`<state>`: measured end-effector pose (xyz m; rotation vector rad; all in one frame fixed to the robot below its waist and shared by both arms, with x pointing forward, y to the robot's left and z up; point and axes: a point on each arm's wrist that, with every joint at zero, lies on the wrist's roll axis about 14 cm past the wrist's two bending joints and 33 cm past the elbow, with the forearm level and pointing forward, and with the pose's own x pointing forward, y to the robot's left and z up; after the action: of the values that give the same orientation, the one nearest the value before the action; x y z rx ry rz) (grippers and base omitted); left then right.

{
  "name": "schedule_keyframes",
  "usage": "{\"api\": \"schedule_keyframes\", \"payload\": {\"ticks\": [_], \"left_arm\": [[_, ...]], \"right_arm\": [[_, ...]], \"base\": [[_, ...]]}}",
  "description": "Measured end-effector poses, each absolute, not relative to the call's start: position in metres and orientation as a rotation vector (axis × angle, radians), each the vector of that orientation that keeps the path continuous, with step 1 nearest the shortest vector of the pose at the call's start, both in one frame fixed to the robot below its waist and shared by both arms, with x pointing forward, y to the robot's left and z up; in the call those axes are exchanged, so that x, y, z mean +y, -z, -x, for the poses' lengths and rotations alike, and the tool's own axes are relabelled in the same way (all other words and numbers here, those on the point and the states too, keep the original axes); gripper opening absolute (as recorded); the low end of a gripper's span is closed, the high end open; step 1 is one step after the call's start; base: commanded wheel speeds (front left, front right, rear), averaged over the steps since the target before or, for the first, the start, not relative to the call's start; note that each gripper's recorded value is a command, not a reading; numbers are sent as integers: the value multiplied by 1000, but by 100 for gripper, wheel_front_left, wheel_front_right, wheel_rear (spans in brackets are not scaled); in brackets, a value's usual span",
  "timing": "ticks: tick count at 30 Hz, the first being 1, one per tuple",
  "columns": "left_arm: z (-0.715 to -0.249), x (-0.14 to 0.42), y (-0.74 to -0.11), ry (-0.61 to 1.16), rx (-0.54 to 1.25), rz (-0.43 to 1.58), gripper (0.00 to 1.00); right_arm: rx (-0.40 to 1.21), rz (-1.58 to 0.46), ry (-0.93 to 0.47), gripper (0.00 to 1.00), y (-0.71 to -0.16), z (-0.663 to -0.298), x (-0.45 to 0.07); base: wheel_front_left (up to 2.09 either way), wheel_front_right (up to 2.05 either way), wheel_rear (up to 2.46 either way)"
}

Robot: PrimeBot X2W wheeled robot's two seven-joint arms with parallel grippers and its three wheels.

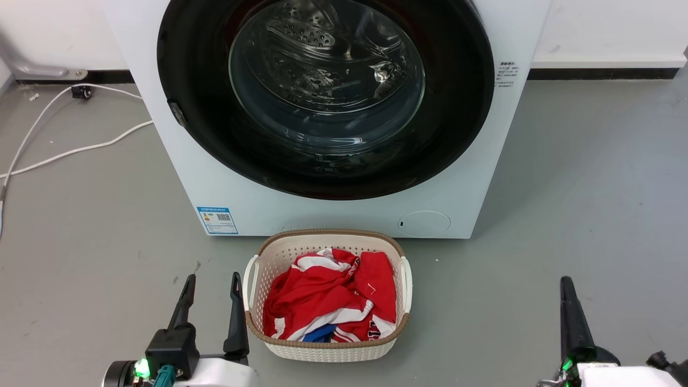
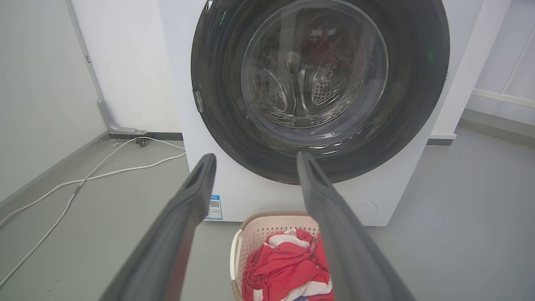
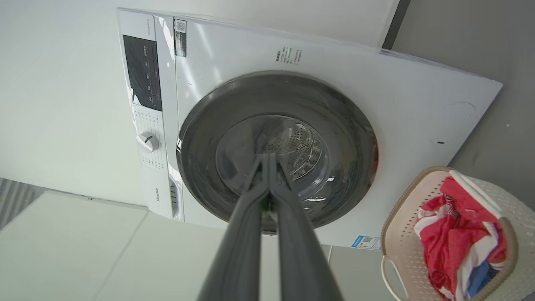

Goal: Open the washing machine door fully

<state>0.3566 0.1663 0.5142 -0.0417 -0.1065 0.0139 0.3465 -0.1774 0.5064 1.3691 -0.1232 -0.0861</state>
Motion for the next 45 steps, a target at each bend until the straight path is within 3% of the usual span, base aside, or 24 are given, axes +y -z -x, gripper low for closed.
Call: {"api": "schedule_keyframes", "payload": {"ticks": [9,18,28,35,45], "left_arm": [[-358,166,-514,-15,-104,41,100],[-358,168,-510,-21,-93,40,100],[-363,170,-507,-31,-86,33,100],[-376,171,-505,-31,-81,31,100],[-415,168,-495,-12,-69,13,100]], "right_arm": [[-61,-1651,-24,0,-521,-346,-179],[25,-1663,-103,0,-519,-341,-176],[35,-1653,-83,0,-513,-348,-180],[-41,-1646,-60,0,-521,-379,-201],[-106,-1599,-80,0,-536,-464,-237]], "base": [[0,0,0],[0,0,0],[0,0,0],[0,0,0],[0,0,0]]}}
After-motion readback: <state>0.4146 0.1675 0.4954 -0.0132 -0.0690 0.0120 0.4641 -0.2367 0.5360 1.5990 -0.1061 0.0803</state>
